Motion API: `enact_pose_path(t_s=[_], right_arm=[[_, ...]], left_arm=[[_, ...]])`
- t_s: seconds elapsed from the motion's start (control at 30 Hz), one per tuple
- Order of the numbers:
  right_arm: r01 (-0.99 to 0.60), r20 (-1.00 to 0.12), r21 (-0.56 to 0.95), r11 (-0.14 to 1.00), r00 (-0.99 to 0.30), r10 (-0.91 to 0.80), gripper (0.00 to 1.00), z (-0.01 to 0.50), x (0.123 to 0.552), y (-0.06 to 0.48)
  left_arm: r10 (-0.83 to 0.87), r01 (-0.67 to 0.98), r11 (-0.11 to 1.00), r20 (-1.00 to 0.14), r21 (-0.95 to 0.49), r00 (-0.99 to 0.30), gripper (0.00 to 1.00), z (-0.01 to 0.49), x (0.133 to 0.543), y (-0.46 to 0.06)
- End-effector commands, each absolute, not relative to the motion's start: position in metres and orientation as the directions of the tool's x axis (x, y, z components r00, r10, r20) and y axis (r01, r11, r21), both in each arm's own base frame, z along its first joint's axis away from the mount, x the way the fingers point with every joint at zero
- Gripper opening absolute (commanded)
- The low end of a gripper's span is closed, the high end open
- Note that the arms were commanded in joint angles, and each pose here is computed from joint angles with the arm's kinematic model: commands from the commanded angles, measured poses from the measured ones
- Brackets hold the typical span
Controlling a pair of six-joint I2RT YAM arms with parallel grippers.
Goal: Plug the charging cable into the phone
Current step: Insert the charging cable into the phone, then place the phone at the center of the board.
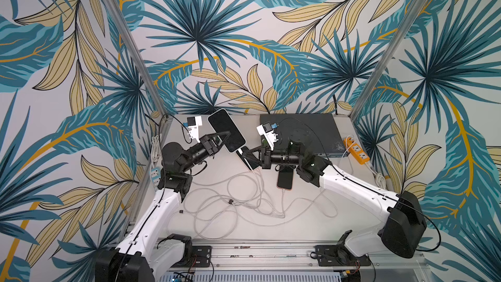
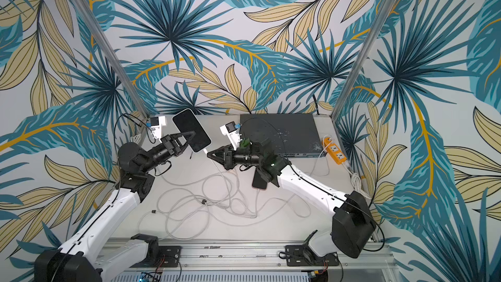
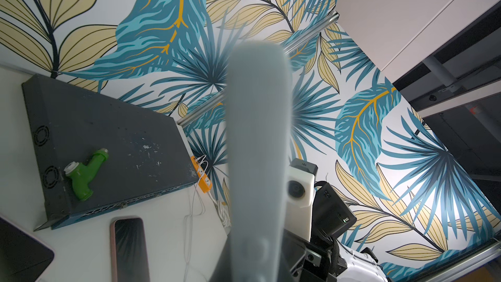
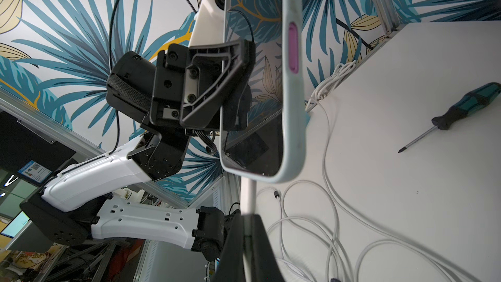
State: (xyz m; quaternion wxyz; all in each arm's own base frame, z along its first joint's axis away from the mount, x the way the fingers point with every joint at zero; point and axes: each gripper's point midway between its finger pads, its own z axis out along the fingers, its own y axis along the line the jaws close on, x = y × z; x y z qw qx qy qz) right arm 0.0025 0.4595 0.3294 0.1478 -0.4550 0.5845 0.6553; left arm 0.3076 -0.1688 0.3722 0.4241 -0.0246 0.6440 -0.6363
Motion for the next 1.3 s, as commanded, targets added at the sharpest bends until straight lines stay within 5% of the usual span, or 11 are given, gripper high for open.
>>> enact_pose_path(t_s=[0.0, 0.13, 0.27, 0.37, 0.67, 0.9, 1.27], right_arm=[[-0.785, -0.849, 0.526, -0.327, -0.505, -0.156, 0.0, 0.381, 0.016, 0.466], [-0.788, -0.851, 0.523, -0.325, -0.499, -0.161, 0.05, 0.381, 0.018, 0.468], [-0.799, -0.85, 0.527, -0.291, -0.489, -0.196, 0.6, 0.369, 0.02, 0.465], [-0.819, -0.847, 0.528, -0.225, -0.49, -0.206, 0.72, 0.352, 0.029, 0.454], [-0.801, -0.789, 0.598, 0.004, -0.589, -0.175, 0.79, 0.288, 0.064, 0.397], [-0.768, -0.754, 0.629, 0.123, -0.641, -0.146, 0.79, 0.25, 0.078, 0.375], [-0.745, -0.733, 0.645, 0.169, -0.666, -0.138, 0.8, 0.231, 0.082, 0.369]], left_arm=[[-0.439, 0.531, 0.144, -0.535, -0.835, -0.722, 0.0, 0.362, 0.277, -0.193], [-0.437, 0.515, 0.158, -0.527, -0.843, -0.729, 0.0, 0.356, 0.279, -0.193], [-0.438, 0.458, 0.271, -0.532, -0.847, -0.725, 0.0, 0.344, 0.293, -0.187], [-0.46, 0.392, 0.331, -0.509, -0.858, -0.727, 0.0, 0.333, 0.313, -0.176], [-0.525, 0.058, 0.54, -0.39, -0.84, -0.757, 0.0, 0.227, 0.368, -0.129], [-0.506, -0.095, 0.539, -0.232, -0.837, -0.831, 0.0, 0.126, 0.395, -0.134], [-0.482, -0.226, 0.597, -0.119, -0.769, -0.868, 0.06, 0.045, 0.395, -0.129]])
